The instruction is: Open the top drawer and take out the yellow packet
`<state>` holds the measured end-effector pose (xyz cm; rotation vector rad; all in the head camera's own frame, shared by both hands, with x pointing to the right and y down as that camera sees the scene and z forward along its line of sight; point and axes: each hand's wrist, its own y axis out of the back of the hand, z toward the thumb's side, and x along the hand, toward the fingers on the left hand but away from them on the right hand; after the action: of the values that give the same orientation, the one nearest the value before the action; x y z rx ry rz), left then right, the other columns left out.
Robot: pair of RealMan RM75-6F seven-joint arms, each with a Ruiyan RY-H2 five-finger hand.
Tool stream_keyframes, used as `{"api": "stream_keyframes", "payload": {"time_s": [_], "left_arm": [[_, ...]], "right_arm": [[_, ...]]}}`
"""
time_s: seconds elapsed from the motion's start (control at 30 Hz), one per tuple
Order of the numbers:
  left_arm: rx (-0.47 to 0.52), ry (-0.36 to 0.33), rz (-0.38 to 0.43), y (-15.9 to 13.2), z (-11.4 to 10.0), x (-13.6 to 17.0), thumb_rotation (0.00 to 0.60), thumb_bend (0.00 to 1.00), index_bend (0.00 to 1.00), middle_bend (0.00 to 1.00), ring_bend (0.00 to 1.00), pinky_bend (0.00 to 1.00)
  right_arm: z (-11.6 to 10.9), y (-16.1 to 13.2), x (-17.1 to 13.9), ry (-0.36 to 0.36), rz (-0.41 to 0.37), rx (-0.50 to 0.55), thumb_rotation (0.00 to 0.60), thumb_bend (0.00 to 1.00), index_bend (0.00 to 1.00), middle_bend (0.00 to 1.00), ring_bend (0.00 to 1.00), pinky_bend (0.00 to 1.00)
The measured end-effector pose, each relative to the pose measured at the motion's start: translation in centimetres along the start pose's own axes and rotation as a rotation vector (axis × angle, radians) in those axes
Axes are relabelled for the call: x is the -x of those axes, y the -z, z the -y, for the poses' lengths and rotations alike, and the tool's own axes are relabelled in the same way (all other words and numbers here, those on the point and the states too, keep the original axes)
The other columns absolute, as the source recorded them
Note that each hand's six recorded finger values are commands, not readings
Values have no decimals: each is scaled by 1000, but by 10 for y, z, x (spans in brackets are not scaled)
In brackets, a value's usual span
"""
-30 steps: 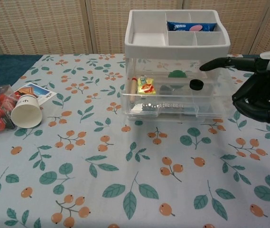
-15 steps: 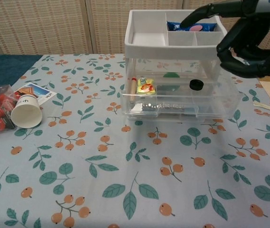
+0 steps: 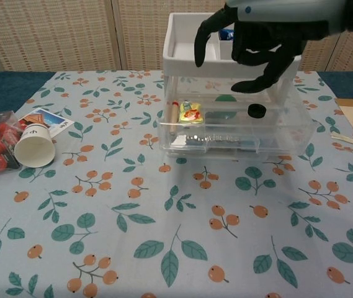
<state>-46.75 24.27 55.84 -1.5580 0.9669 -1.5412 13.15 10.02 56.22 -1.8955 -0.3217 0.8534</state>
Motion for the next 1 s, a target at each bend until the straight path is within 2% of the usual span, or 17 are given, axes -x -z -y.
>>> {"api": "stream_keyframes", "payload": {"time_s": [0.3, 0.67, 1.0], "left_arm": [[0, -6, 0, 1, -2, 0, 600, 187, 69, 62, 27, 74], [2, -5, -1, 2, -1, 1, 600, 187, 69, 62, 26, 74], [12, -2, -8, 6, 0, 3, 600, 187, 69, 62, 26, 74]], "right_arm": [[23, -5, 38, -29, 23, -83, 600, 293, 354, 963, 1000, 1000], [41, -12, 52, -76, 32, -143, 600, 292, 355, 961, 1000, 1000], [49, -17, 61, -72, 31, -197, 600, 310, 354, 958, 1000, 1000]]}}
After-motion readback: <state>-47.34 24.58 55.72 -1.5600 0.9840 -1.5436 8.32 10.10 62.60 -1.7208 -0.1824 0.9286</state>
